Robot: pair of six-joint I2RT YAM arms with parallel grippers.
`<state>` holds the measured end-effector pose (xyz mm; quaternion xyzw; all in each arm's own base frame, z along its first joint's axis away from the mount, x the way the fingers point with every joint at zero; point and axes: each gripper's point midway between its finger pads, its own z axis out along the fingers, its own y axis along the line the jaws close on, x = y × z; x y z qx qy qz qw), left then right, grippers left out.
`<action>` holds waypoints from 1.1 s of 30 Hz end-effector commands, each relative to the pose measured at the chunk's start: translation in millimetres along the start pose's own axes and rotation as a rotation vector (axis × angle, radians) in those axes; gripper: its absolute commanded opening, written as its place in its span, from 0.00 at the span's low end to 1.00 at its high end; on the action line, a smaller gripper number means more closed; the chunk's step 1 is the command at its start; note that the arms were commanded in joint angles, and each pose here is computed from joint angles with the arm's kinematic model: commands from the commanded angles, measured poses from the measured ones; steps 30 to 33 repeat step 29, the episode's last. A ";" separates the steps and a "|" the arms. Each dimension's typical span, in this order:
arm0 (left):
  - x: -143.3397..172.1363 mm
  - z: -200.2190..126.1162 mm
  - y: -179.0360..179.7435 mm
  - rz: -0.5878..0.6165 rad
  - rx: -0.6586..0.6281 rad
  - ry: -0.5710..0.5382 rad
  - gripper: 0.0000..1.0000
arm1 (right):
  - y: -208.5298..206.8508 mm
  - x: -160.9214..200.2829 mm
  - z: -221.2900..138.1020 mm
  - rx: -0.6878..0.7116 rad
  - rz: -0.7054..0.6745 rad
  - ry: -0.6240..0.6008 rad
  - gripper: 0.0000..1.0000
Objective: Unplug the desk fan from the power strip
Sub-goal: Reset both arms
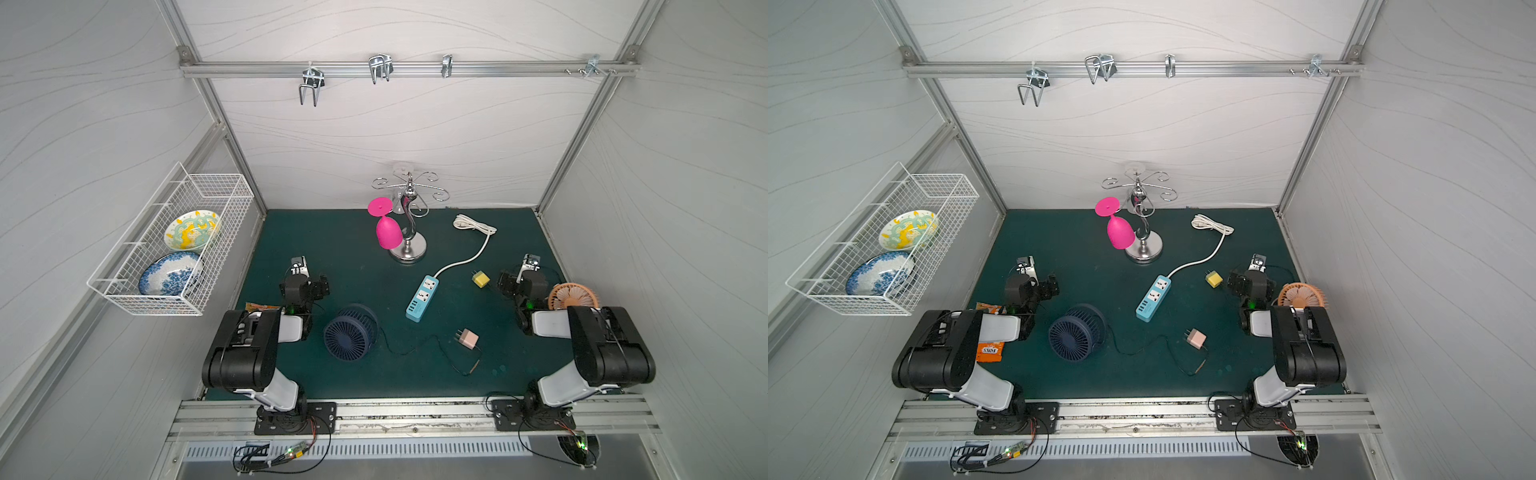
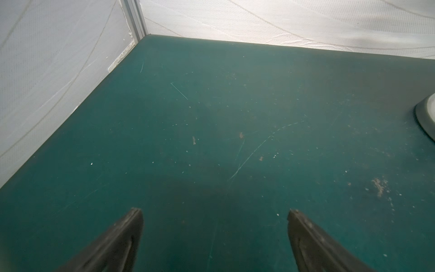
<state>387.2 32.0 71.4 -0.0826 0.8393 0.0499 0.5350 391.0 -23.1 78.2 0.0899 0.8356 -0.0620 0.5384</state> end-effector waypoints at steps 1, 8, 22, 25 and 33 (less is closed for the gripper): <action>-23.0 1.6 -4.2 0.005 0.004 -0.074 1.00 | 4.2 -9.2 0.3 -0.002 -0.021 -0.039 0.99; -23.3 1.1 -4.4 0.005 0.006 -0.077 1.00 | 5.1 -9.6 0.1 -0.006 -0.020 -0.036 0.99; -23.8 0.9 -4.3 0.005 0.005 -0.079 1.00 | 5.0 -8.9 1.4 -0.004 -0.020 -0.030 0.99; -23.7 0.8 -4.1 0.005 0.005 -0.079 1.00 | 4.7 -8.2 2.8 -0.009 -0.016 -0.024 0.99; -23.9 0.6 -4.2 0.003 0.005 -0.079 1.00 | 4.9 -9.2 1.1 -0.011 -0.016 -0.031 0.99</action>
